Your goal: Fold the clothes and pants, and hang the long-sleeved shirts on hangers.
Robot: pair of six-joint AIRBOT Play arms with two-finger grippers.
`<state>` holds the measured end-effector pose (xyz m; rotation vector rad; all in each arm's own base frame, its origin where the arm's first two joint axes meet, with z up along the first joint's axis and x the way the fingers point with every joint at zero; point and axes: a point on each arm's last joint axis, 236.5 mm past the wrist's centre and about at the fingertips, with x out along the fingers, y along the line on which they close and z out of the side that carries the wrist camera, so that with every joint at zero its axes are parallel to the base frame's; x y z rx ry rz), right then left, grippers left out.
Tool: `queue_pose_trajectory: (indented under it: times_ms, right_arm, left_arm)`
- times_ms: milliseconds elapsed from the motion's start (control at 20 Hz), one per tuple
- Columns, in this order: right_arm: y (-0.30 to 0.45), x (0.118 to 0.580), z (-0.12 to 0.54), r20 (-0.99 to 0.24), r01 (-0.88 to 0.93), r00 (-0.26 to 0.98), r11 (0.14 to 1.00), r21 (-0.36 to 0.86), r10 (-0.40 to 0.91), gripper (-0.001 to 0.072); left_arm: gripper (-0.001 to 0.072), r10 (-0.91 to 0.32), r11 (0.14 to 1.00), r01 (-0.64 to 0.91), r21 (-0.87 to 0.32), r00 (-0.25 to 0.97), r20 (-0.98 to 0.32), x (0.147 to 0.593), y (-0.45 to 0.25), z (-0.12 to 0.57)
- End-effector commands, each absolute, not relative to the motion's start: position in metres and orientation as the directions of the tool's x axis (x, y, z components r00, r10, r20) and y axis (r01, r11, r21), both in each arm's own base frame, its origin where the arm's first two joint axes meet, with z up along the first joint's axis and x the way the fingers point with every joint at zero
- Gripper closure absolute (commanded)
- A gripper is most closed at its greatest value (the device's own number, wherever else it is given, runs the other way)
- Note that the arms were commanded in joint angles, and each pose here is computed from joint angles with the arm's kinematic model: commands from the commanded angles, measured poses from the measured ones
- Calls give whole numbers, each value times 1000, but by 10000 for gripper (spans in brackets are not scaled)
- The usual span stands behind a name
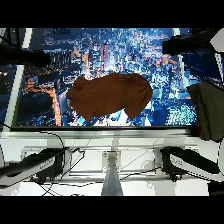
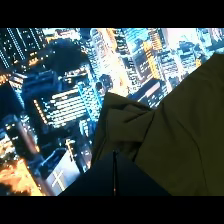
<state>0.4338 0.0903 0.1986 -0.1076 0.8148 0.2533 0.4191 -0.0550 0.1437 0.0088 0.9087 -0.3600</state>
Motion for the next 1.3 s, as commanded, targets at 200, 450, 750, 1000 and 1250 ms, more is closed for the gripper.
queue_pose_trajectory:
  times_ms: [200,450,750,1000,1250]
  right_arm:
    - [90,434,199,-731,-264,658,965,2,182,697]
    - [92,439,204,-707,-265,681,964,5,191,696]
    - [6,461,210,-670,-132,741,971,-199,-36,697]
    - [-75,405,90,-887,14,461,1000,28,18,698]
    - [-16,355,-27,-851,110,352,886,452,390,585]
  left_arm:
    - [689,-301,940,309,-143,560,-772,419,-55,144]
    - [689,-301,940,309,-143,560,-772,419,-55,144]
    - [689,-301,940,309,-143,560,-772,419,-55,144]
    - [689,-301,940,309,-143,560,-772,419,-55,144]
    - [689,-301,940,309,-143,560,-772,419,-55,144]
